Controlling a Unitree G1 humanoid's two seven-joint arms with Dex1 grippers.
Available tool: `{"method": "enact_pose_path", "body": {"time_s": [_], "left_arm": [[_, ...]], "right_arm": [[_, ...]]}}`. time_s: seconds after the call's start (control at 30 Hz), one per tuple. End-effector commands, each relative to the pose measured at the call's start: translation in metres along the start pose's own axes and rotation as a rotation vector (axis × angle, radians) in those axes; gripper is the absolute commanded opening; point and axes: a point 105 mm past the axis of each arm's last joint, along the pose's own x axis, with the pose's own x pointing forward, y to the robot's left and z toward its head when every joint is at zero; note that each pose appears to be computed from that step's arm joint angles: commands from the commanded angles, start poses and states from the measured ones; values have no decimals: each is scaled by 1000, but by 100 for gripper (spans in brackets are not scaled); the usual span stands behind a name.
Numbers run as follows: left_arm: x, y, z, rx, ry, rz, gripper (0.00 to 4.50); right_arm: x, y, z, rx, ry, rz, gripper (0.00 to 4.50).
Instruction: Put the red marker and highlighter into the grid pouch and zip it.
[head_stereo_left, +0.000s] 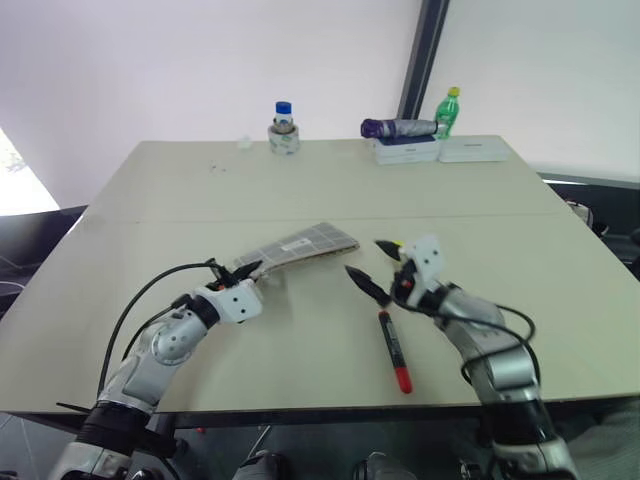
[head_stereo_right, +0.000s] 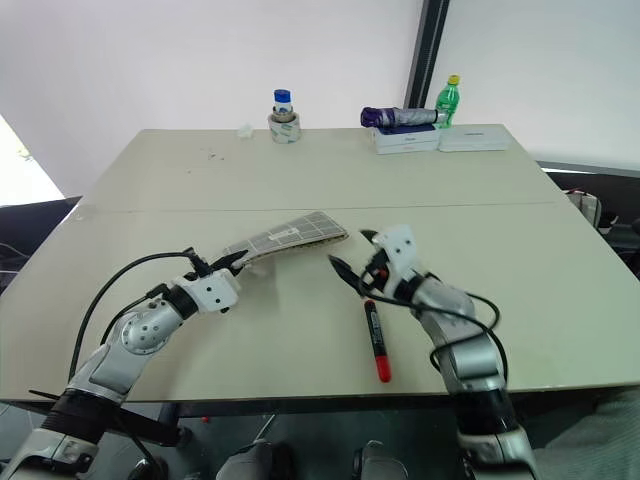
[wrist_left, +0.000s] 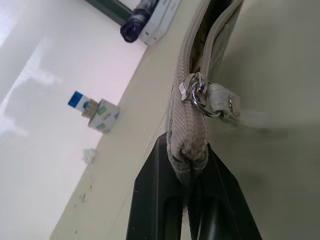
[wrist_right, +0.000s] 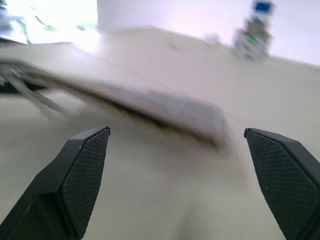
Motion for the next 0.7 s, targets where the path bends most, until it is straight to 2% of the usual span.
{"method": "enact_pose_path", "body": {"time_s": [0.03, 0.17, 0.37, 0.7], "left_arm": [[-2, 12, 4, 0, -31, 44, 0], [-1, 7, 1, -3, -35, 28, 0], [5, 8, 3, -9, -51, 32, 0], [1, 8, -1, -11, -39, 38, 0]], "right_arm": [[-20, -15, 14, -22, -42, -139, 446], [-25, -15, 3, -5, 5, -203, 446], [-16, -33, -5, 44, 52, -340, 446], [-5, -53, -25, 110, 189, -406, 446]]}}
